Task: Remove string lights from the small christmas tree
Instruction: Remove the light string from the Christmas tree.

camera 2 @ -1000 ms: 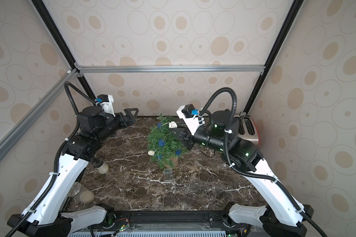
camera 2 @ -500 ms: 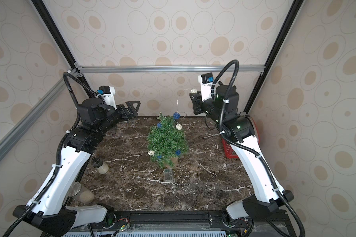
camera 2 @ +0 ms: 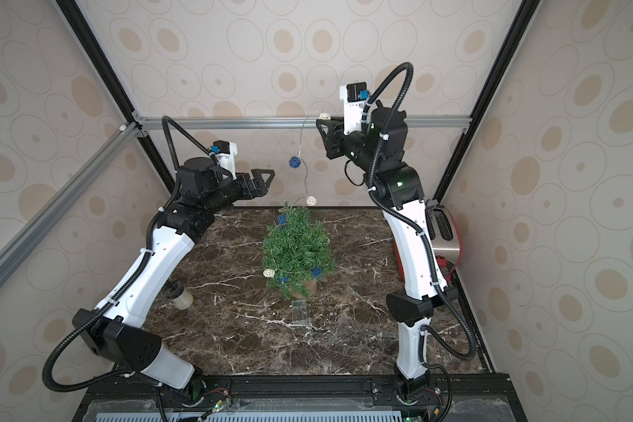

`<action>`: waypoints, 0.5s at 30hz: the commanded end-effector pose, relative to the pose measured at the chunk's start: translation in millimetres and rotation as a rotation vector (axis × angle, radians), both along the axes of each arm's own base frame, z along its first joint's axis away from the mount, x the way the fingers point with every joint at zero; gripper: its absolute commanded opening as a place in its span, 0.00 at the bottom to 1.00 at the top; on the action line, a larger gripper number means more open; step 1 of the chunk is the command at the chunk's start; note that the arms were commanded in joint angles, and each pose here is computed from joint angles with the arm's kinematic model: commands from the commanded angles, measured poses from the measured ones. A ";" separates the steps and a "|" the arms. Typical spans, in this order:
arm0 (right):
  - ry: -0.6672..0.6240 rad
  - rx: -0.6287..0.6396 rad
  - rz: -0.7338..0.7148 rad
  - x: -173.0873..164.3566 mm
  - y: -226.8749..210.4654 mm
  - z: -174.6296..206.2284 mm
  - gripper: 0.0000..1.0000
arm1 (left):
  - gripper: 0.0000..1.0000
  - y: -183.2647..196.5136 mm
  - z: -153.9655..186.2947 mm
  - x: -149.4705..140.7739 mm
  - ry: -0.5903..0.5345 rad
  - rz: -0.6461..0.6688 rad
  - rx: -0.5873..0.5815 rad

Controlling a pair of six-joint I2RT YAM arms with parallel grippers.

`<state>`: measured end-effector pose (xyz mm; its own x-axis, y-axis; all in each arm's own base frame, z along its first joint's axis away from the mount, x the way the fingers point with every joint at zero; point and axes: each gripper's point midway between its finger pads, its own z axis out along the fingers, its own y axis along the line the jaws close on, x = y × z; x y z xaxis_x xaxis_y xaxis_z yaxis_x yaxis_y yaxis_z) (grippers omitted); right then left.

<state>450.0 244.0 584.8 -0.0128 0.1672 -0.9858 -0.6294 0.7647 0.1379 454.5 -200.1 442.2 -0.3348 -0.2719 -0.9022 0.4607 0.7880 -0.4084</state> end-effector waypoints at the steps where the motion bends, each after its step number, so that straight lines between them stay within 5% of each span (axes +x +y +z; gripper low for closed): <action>1: -0.007 0.067 0.088 4.8 14.1 2.5 0.28 | 0.99 -25.2 39.6 -2.8 -0.139 -0.163 -0.067; 8: -0.011 0.151 0.112 21.5 20.8 4.8 0.28 | 0.99 -44.8 16.4 15.1 -0.122 -0.203 -0.033; 15: -0.036 0.221 0.150 20.9 22.7 17.6 0.28 | 0.99 -65.6 -8.7 32.8 -0.092 -0.166 0.118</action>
<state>486.4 271.2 566.9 -0.0889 0.3059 -0.9479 -0.6959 0.6618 0.2788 485.9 -262.1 421.1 -0.3373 -0.1638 -0.9270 0.6056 0.7162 -0.3469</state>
